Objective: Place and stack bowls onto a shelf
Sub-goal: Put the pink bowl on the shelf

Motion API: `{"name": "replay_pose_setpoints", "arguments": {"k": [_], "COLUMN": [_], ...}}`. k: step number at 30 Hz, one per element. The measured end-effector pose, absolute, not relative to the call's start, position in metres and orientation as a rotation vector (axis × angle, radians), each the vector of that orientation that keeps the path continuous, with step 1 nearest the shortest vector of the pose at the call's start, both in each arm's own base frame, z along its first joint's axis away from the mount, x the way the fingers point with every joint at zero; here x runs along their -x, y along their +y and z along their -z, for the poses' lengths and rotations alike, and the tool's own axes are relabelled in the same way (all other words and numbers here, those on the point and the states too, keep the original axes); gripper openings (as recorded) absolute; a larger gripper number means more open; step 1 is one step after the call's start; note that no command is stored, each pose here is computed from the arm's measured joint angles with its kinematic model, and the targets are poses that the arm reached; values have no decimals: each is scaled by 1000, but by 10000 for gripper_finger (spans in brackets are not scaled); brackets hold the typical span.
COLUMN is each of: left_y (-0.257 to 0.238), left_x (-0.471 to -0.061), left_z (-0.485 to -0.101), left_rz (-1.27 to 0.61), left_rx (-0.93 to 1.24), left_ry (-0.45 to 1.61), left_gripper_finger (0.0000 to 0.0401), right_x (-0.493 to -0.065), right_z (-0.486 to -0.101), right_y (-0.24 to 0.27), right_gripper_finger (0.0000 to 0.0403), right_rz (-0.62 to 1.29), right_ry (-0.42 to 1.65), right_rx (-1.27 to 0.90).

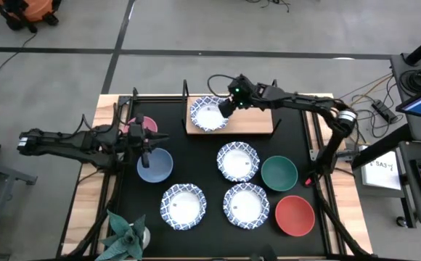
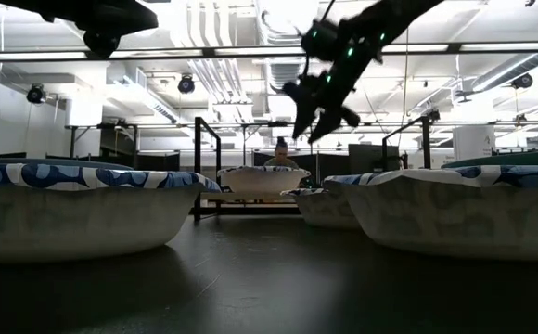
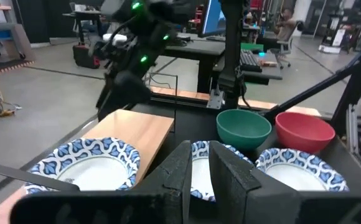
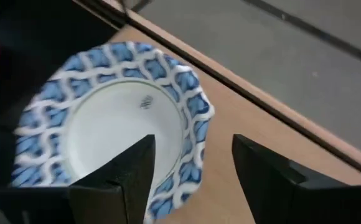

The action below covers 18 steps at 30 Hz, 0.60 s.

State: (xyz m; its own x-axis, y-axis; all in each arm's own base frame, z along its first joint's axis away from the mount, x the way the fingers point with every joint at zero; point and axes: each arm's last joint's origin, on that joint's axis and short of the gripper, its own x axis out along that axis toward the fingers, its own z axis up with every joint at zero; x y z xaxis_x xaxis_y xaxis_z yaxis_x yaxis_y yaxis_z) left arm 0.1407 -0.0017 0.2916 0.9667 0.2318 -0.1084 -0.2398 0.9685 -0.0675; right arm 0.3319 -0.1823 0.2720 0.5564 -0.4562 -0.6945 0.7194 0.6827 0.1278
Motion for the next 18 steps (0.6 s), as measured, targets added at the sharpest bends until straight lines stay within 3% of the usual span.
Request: {"name": "replay_pose_setpoints", "arguments": {"k": [8,18], "left_y": [-2,-3], "left_x": [-144,-166], "left_z": [-290,-270], "left_rz": [-246,-316], "left_rx": [207,454], "left_ry": [92,200], "left_gripper_finger": [37,37], "right_x": [-323,-285], "right_z": [-290,-255], "right_y": [-100,-14], "right_gripper_finger": [192,189], "right_rz": [398,71], "right_ry": [729,781], "right_rx": [-184,-41]}}
